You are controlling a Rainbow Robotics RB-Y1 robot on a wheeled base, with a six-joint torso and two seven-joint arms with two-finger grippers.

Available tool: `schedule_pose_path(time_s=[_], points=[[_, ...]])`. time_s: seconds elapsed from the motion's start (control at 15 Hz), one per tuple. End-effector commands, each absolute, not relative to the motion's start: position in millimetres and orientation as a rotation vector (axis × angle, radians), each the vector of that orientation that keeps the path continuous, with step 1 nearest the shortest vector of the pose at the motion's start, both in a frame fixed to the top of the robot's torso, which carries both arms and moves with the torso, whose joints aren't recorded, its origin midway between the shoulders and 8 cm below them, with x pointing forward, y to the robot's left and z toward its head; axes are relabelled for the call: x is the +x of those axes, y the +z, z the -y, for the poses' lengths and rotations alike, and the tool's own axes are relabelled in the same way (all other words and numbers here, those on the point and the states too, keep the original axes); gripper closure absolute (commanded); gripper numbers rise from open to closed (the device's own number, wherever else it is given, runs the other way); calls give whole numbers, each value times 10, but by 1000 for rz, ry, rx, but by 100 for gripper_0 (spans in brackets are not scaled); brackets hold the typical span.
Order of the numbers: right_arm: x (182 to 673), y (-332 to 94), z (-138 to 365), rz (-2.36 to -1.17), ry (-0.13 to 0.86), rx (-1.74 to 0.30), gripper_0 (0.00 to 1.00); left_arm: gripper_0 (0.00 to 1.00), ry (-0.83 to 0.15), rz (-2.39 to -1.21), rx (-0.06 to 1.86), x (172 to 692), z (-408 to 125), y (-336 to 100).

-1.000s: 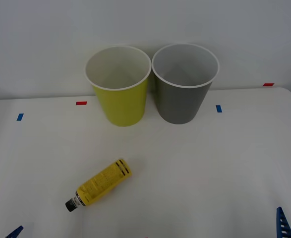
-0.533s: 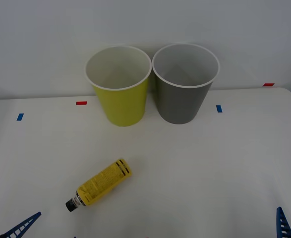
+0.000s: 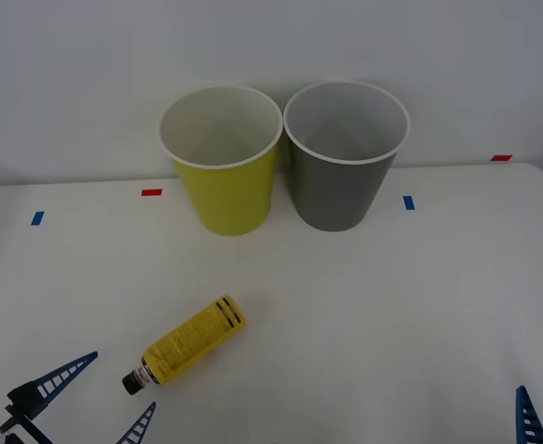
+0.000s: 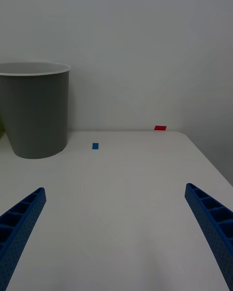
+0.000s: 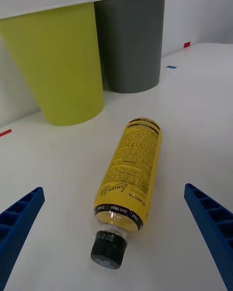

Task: Put cans in the gray bin and PET bottles in the light green bin.

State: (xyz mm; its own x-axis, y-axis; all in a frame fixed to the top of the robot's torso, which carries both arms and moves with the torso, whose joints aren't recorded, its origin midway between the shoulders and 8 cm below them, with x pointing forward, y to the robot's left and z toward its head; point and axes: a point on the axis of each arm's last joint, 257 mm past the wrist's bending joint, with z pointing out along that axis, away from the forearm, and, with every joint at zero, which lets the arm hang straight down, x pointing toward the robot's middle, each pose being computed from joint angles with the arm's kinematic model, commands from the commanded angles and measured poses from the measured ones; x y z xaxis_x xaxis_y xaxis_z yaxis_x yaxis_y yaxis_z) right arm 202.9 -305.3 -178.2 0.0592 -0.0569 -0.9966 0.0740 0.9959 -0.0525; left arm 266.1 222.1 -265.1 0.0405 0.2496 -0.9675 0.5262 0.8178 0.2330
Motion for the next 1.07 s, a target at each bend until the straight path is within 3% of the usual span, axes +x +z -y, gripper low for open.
schedule_pose_path(time_s=[0.07,0.67,0.87,1.07], points=[[2029,-1782,3053,-1508,-99,14,0,0,-223,-1575,690,2813,-2058,-2592],[2029,-1782,3053,-1508,-99,14,0,0,-123,-1696,760,3226,-1875,-2505],[2029,-1782,3053,-1508,-99,14,0,6,-94,-1716,743,3366,-1890,-2485],[2029,-1782,3053,-1508,-99,14,0,6,-100,-1829,654,3412,-1802,-2432]])
